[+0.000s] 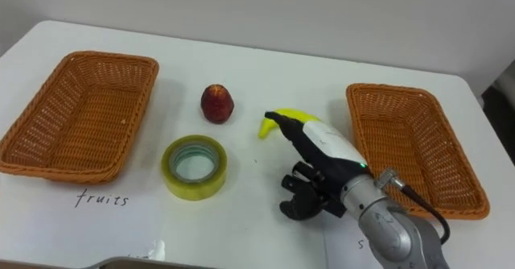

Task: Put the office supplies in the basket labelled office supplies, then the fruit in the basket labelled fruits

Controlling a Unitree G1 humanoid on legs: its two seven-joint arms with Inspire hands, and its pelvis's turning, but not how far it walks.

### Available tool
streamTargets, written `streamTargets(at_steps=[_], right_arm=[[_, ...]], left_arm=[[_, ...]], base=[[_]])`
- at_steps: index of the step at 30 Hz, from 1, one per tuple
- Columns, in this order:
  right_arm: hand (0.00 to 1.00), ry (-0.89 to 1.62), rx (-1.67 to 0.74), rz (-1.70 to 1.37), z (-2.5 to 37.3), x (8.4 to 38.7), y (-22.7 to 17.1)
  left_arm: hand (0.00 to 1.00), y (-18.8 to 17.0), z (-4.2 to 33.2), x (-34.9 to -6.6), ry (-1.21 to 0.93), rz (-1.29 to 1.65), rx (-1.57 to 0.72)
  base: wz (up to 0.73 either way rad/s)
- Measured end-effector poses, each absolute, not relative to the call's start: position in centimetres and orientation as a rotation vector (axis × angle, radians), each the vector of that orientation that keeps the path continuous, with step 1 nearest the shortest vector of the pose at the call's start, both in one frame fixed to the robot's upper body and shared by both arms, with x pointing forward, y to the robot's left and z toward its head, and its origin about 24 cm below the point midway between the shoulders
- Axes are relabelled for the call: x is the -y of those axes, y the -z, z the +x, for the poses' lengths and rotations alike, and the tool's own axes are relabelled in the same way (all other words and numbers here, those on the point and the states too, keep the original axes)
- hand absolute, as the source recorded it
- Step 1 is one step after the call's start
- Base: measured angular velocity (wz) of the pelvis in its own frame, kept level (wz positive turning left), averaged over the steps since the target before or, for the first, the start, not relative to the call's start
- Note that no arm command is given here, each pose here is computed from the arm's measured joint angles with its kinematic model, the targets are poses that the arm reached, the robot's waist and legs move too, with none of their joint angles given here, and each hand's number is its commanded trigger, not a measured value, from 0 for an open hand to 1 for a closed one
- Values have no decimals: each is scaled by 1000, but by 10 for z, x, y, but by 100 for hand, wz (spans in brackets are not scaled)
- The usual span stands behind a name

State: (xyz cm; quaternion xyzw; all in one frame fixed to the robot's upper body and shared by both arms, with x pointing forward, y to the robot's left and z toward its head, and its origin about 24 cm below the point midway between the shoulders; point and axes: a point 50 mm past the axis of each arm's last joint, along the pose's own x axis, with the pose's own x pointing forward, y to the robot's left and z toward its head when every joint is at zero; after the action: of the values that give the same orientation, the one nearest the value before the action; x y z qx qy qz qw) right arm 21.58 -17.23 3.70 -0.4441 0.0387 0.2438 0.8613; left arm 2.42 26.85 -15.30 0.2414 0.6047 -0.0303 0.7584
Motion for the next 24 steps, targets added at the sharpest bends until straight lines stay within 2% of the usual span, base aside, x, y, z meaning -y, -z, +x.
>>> streamTargets(at_steps=[24], right_arm=[[0,-550,-207,-927,207,177,-21]], left_arm=[[0,154,17,-270,52,529,-1363]], base=[[0]])
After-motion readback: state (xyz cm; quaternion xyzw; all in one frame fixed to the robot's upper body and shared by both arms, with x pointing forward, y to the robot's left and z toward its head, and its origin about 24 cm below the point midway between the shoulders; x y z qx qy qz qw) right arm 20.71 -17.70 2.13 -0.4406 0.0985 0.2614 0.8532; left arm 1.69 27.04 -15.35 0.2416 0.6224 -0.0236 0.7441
